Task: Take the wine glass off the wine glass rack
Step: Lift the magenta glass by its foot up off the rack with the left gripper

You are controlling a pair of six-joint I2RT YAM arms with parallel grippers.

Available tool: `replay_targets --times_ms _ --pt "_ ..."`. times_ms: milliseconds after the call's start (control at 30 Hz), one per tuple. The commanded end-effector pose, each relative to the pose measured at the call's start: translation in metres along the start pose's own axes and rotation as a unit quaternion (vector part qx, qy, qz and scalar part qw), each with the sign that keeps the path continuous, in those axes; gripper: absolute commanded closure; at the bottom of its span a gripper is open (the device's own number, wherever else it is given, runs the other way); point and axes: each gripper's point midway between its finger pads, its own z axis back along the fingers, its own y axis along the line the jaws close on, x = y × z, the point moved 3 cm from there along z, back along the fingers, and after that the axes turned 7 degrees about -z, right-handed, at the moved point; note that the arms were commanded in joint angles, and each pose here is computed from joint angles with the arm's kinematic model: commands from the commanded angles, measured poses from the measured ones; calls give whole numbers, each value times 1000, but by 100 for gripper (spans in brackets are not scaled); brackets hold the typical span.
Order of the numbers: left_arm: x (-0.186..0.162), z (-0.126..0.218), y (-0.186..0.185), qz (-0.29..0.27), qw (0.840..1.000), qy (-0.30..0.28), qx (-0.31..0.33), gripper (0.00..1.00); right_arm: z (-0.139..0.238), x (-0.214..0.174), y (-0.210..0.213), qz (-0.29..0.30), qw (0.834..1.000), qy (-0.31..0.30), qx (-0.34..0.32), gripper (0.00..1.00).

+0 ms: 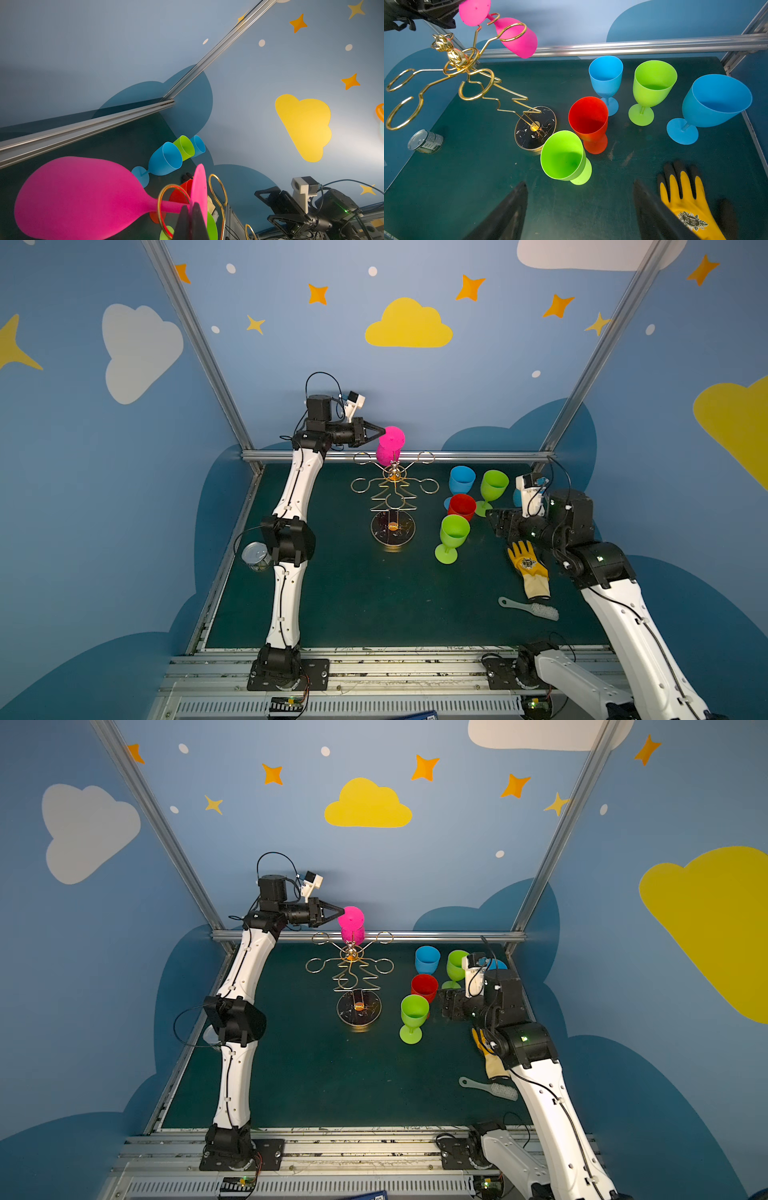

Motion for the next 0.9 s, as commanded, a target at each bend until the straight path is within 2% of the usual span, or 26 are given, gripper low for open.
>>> replay_targets --times_ms 0,867 --pt "10 8 -23 -19 1000 -6 -19 97 6 6 2 1 1000 -20 5 22" --pt "-5 -6 -49 -21 999 21 -27 97 26 1 1 16 999 -43 5 21"
